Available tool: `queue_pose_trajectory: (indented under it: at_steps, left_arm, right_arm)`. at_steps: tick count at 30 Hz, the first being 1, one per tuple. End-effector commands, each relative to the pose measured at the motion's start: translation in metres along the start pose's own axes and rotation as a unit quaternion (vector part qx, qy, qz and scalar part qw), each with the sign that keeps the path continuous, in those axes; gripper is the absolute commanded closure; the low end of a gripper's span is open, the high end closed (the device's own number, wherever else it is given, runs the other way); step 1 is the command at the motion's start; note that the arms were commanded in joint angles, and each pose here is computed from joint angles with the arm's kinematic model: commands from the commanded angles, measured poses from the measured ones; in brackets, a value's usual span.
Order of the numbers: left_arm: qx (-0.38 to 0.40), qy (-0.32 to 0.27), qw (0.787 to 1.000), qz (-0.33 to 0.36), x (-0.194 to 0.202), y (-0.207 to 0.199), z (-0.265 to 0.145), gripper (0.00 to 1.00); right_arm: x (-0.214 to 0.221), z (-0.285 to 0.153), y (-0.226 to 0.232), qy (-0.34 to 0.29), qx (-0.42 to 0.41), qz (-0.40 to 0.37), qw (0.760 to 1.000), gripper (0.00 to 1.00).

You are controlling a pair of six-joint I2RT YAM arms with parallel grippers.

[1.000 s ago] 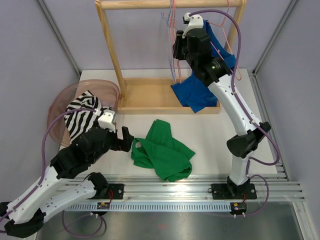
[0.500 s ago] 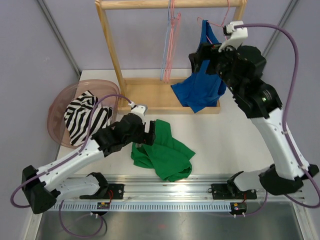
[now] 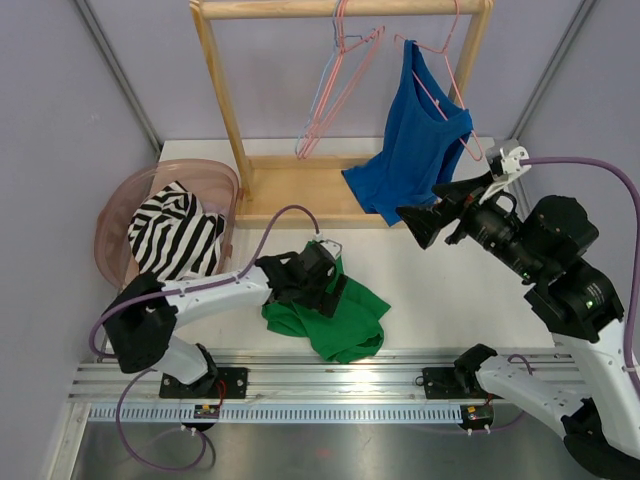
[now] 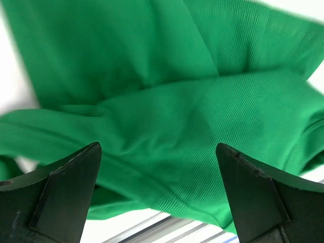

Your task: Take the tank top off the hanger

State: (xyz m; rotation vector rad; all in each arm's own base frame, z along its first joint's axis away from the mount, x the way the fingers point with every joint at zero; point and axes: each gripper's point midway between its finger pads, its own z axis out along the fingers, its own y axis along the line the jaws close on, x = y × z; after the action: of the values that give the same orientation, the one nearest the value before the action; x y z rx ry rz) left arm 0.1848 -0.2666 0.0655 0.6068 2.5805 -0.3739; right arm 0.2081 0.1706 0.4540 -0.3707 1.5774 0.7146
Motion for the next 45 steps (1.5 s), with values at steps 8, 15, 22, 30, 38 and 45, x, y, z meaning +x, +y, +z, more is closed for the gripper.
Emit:
queue_pose_trajectory:
  at_steps: [8,15,22,30,38,45]
  left_arm:
    - [0.019,0.041,0.999,0.011,0.024,-0.023,0.050,0.34]
    - [-0.054,-0.018,0.998,-0.014,-0.001,0.002,0.020,1.00]
    - [-0.146,-0.135,0.978,-0.061,-0.050,0.049,-0.077,1.00]
    - [-0.200,-0.244,0.941,-0.125,-0.104,0.114,-0.196,1.00]
    - [-0.293,-0.291,0.883,-0.223,-0.125,0.216,-0.283,1.00]
    - [-0.302,-0.300,0.845,-0.324,-0.133,0.290,-0.303,1.00]
  right_arm:
    - [-0.006,-0.033,0.037,-0.024,-0.097,0.003,0.995,0.00]
    - [-0.017,-0.047,0.044,-0.047,-0.109,-0.001,0.993,0.01]
    - [-0.016,-0.050,0.041,-0.051,-0.103,-0.002,0.993,0.01]
    - [-0.021,-0.050,0.040,-0.058,-0.098,-0.007,0.993,0.00]
    - [-0.027,-0.044,0.026,-0.065,-0.057,-0.002,0.996,0.00]
    - [-0.019,-0.032,0.014,-0.052,-0.028,-0.001,0.998,0.01]
